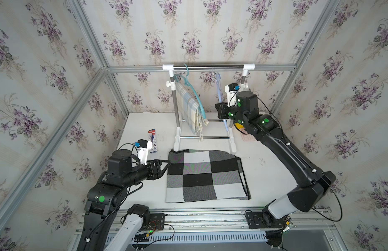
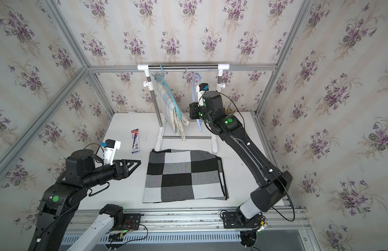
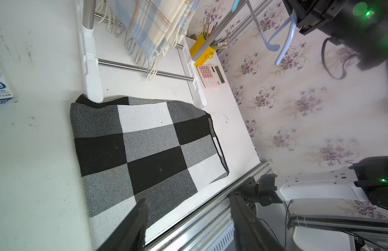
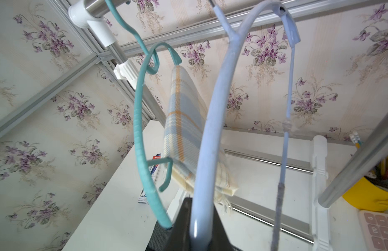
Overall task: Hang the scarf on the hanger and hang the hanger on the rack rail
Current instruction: Pick up the hanger from the clothesline.
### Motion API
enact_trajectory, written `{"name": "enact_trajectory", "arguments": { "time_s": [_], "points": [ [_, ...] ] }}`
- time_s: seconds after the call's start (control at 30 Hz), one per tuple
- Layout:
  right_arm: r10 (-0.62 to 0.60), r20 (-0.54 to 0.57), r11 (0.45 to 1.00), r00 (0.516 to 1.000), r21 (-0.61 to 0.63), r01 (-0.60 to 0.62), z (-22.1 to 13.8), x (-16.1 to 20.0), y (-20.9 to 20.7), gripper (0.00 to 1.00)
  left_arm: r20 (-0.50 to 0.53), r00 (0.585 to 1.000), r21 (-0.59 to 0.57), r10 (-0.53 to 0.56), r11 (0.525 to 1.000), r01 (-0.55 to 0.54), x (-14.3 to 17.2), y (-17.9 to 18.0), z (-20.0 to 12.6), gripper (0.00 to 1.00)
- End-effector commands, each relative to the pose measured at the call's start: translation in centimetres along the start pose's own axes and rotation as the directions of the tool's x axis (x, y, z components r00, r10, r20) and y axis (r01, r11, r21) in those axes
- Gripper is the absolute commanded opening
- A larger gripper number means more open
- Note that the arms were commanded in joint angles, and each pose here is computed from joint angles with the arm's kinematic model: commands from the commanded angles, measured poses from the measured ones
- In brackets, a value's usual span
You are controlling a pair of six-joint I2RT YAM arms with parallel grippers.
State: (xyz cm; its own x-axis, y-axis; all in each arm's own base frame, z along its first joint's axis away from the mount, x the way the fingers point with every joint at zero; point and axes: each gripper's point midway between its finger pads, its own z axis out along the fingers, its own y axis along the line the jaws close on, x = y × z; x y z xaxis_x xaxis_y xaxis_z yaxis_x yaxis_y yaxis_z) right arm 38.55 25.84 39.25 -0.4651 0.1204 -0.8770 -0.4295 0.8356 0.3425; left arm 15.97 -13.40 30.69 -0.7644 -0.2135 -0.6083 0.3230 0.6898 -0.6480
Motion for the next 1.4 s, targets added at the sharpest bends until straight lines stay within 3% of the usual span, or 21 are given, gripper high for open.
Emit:
{"name": "enact_trajectory", "arguments": {
  "time_s": [0.0,0.33,0.53,0.63,0.7,0.93,1.23,1.3,1.37],
  "points": [
    [0.054,0.033,0.993,0.998,-0.108,-0.050,-2.2,0.9,1.3,0.00,0.018,1.000,0.069,0.004,0.998,-0.005,0.0,-1.0,0.0,0.62],
    [0.162,-0.083,0.950,0.983,-0.257,-0.178,-8.8,12.8,0.1,0.00,-0.003,0.999,0.072,-0.054,0.996,0.054,2.4,0.8,1.0,0.63],
    [0.320,-0.180,0.832,0.930,-0.417,-0.367,-10.9,20.7,0.3,0.00,-0.078,0.983,0.129,-0.165,0.976,0.174,5.1,3.4,4.9,0.59],
    [0.403,-0.264,0.738,0.876,-0.472,-0.482,-10.7,24.7,0.2,0.00,-0.115,0.968,0.091,-0.223,0.968,0.234,6.9,5.6,6.4,0.56],
    [0.428,-0.311,0.710,0.849,-0.465,-0.529,-10.3,27.1,-0.1,0.00,-0.116,0.956,0.031,-0.269,0.961,0.274,8.3,7.9,7.6,0.56],
    [0.432,-0.393,0.690,0.812,-0.436,-0.578,-9.0,30.2,1.1,0.00,-0.110,0.925,-0.105,-0.363,0.930,0.352,10.5,12.6,9.9,0.56],
    [0.521,-0.473,0.633,0.711,-0.345,-0.693,-8.6,32.8,0.6,0.00,-0.065,0.915,-0.289,-0.399,0.885,0.366,11.8,17.4,11.1,0.57],
    [0.524,-0.479,0.659,0.705,-0.296,-0.691,-8.4,33.7,0.0,0.00,-0.073,0.911,-0.285,-0.407,0.884,0.372,12.2,17.6,11.6,0.57],
    [0.524,-0.460,0.736,0.717,-0.179,-0.653,-7.8,35.0,-1.9,0.00,-0.086,0.908,-0.277,-0.409,0.886,0.373,12.3,17.6,11.9,0.57]
  ]
}}
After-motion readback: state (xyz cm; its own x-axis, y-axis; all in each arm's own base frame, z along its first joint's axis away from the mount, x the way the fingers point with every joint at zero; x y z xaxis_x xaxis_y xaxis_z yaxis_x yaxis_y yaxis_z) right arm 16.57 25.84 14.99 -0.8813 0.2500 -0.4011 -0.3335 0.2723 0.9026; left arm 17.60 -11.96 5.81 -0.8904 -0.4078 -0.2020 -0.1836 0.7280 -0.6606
